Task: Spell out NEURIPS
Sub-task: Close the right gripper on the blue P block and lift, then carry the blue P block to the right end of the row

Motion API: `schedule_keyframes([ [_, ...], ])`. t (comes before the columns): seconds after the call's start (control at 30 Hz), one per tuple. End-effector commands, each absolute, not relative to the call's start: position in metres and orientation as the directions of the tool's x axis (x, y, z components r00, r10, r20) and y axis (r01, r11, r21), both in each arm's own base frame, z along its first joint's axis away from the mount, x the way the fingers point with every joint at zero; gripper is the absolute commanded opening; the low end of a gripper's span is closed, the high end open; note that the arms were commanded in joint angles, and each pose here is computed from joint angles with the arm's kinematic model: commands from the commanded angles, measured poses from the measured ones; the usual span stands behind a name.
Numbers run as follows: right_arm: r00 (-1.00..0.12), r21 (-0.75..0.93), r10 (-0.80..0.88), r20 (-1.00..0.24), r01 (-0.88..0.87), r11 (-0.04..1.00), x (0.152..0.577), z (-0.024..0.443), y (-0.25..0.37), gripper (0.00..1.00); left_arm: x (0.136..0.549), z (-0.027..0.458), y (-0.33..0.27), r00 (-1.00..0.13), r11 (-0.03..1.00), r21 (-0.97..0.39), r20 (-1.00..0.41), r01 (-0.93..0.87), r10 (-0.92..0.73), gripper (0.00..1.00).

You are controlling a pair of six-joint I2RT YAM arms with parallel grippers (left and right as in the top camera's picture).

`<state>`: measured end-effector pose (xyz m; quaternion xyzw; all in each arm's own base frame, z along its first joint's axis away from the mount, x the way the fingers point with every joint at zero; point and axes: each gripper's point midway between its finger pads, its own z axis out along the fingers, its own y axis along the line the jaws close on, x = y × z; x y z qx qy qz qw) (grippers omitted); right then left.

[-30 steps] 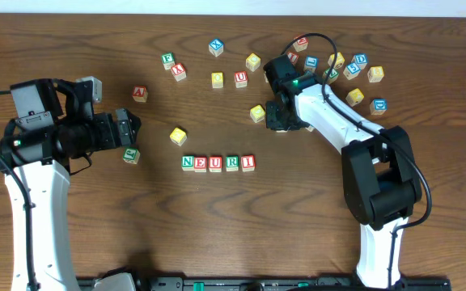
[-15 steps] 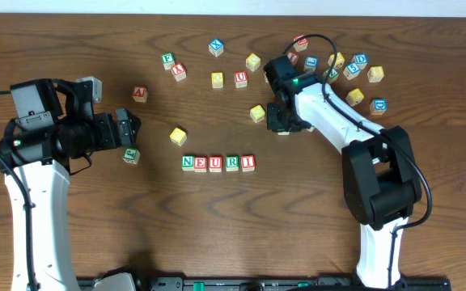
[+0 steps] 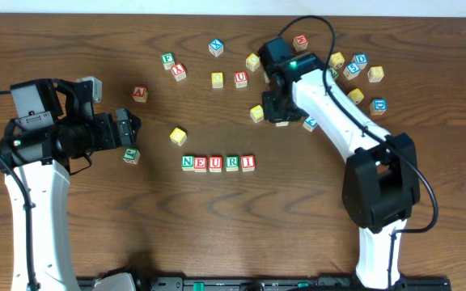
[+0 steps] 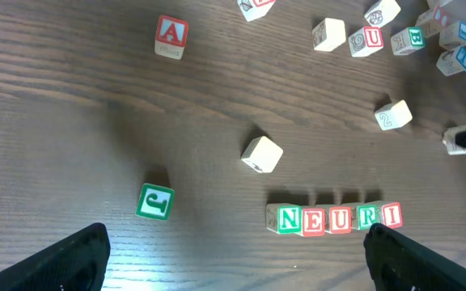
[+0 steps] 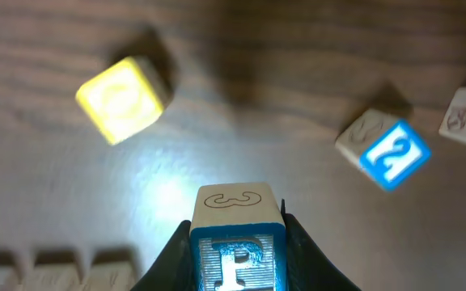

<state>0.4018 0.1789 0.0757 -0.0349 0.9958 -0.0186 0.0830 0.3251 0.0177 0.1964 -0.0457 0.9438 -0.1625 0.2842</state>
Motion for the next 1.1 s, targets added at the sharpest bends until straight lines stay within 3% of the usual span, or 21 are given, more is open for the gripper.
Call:
schedule_keyframes([
  [0.0, -0.962, -0.04, -0.118, -0.247, -0.111, 0.993, 0.395, 0.113, 0.199, 0.01, 0.328, 0.205, 0.021, -0.821, 0.946, -0.325, -0.54, 0.003, -0.183, 0.99],
  [0.4, -0.879, -0.129, -0.169, -0.447, -0.123, 0.984, 0.349, 0.172, 0.224, 0.01, 0.328, 0.205, 0.021, -0.821, 0.946, -0.325, -0.54, 0.003, -0.183, 0.99],
  [0.73, -0.902, -0.034, -0.103, -0.419, -0.098, 0.995, 0.3, 0.116, 0.206, 0.01, 0.328, 0.205, 0.021, -0.821, 0.946, -0.325, -0.54, 0.003, -0.183, 0.99],
  [1.07, -0.889, 0.009, -0.056, -0.454, -0.067, 0.998, 0.307, 0.104, 0.212, 0.09, 0.328, 0.205, 0.021, -0.821, 0.946, -0.325, -0.54, 0.003, -0.183, 0.99],
])
